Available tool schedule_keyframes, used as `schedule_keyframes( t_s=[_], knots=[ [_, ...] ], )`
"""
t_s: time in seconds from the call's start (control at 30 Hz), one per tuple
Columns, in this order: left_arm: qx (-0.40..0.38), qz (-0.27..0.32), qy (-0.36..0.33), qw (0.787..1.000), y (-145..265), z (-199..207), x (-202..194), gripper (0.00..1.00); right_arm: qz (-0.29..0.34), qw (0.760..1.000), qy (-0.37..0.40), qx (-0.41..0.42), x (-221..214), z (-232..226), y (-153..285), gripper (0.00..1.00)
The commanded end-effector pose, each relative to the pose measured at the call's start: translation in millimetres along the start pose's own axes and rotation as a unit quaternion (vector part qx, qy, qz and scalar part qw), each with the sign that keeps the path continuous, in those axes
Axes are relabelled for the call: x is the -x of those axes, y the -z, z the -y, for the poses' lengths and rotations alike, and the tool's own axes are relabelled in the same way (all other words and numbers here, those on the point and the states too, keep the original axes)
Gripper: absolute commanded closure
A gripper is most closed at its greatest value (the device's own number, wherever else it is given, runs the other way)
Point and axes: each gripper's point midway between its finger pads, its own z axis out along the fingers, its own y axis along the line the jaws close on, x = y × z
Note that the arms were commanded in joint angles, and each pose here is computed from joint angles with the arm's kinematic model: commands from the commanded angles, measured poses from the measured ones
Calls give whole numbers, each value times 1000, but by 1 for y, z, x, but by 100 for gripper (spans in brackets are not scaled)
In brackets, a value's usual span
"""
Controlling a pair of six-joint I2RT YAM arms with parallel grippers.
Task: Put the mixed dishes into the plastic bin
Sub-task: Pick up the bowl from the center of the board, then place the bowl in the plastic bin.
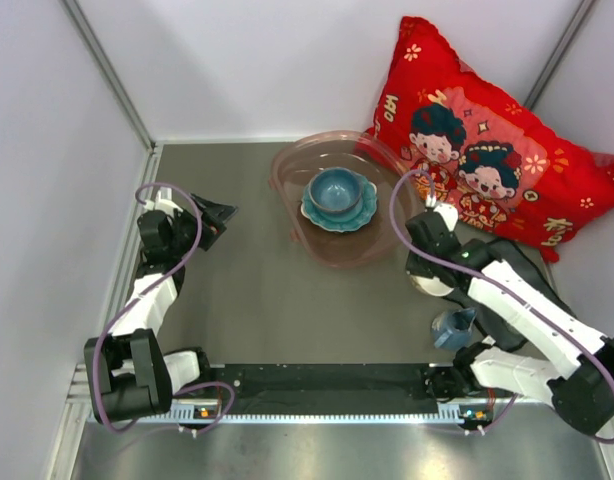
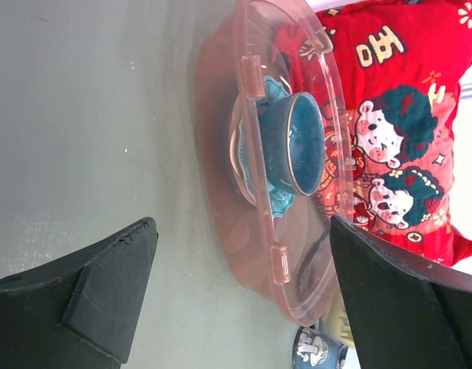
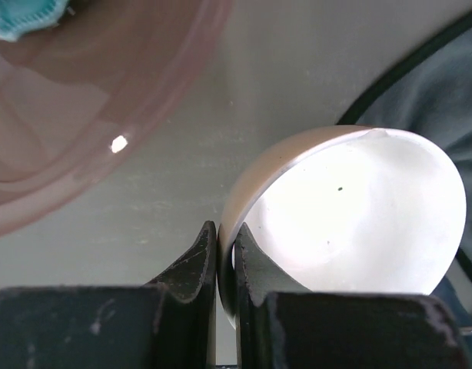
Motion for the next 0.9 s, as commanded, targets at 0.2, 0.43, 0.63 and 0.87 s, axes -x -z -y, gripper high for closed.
schedule_keyframes(
  t_s=[0.2,0.43,0.63,0.87],
  knots=[
    [-26,3,-8,1000,-2,8,4,3,156,984,39,75,127,-53,73,100],
    [-25,2,-11,1000,-1,11,6,3,159,955,203,149,197,-136,87,100],
    [-26,3,-16,1000,1,15,8,3,151,936,275,162,227,-183,54,100],
    [-27,2,-19,999,8,19,5,3,138,924,322,152,223,-204,-4,100]
  ],
)
